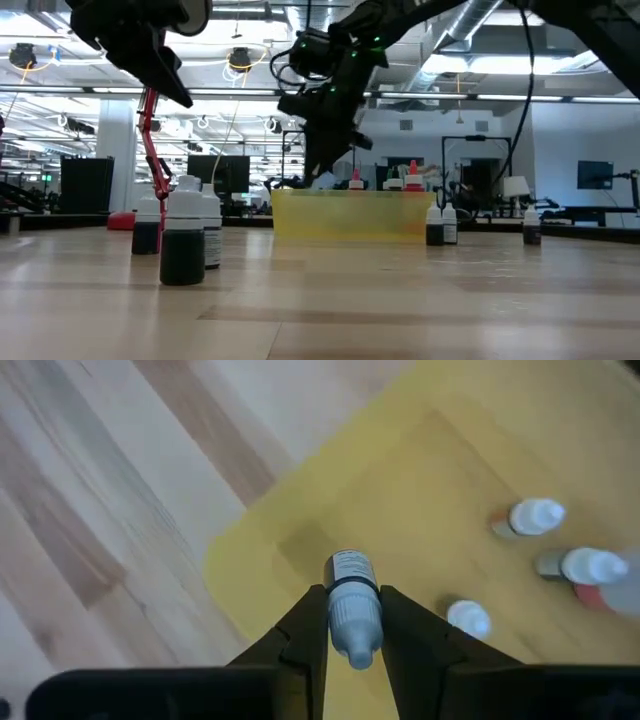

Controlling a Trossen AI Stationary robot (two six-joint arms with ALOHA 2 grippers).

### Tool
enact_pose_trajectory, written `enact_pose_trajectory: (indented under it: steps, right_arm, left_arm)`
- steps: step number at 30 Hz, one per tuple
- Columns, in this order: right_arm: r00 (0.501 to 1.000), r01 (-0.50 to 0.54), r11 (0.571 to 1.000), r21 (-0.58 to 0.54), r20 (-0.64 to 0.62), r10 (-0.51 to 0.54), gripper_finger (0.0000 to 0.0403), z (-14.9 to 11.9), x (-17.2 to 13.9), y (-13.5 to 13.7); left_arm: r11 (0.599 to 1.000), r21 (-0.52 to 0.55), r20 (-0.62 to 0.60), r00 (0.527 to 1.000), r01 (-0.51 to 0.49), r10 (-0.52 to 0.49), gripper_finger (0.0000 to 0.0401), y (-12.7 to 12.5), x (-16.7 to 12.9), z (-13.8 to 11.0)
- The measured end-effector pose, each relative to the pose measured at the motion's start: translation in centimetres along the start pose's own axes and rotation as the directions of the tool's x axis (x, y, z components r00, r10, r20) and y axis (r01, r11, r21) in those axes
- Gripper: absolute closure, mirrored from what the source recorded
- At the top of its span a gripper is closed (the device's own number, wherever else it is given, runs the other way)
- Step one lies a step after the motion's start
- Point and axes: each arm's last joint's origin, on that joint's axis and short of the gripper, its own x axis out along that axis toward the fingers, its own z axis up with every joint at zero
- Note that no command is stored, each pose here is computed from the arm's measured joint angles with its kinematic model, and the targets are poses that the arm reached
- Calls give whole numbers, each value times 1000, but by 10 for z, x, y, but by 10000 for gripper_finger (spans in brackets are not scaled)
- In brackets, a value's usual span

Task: Pick & Place food coloring
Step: Put the small black food coloring bottle into the yellow bin

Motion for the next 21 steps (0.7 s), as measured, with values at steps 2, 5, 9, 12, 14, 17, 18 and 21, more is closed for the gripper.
enact_pose_trajectory:
  steps: [2,5,9,12,14,17,18,21]
  right_arm:
    - [998,23,1000,-22,-63,-24,331,-3,6,-1]
    - [995,33,999,-29,-93,-35,331,-2,13,-1]
    - [988,50,998,-33,-141,-54,331,-6,13,-2]
    - [984,59,998,-35,-169,-64,331,-9,12,-3]
    - [981,64,997,-36,-182,-69,331,-10,12,-3]
    - [974,74,997,-38,-211,-80,331,-13,11,-5]
    - [972,76,996,-40,-219,-83,331,-14,12,-4]
    - [966,85,995,-47,-242,-93,331,-17,20,-2]
  left_arm:
    - [1000,0,-8,1000,-1,1,159,0,0,-1]
    - [1000,0,-18,1000,-2,2,159,0,0,-2]
    - [1000,-6,-23,1000,-2,2,159,0,0,-2]
    - [1000,-6,-23,1000,-3,2,159,0,0,-2]
    - [1000,-7,-23,1000,-2,2,159,0,0,-2]
    - [1000,-10,-22,1000,-2,2,159,0,0,-2]
    - [1000,-12,-22,1000,-2,2,159,0,0,-2]
    - [1000,-16,-22,1000,-3,2,159,0,0,-2]
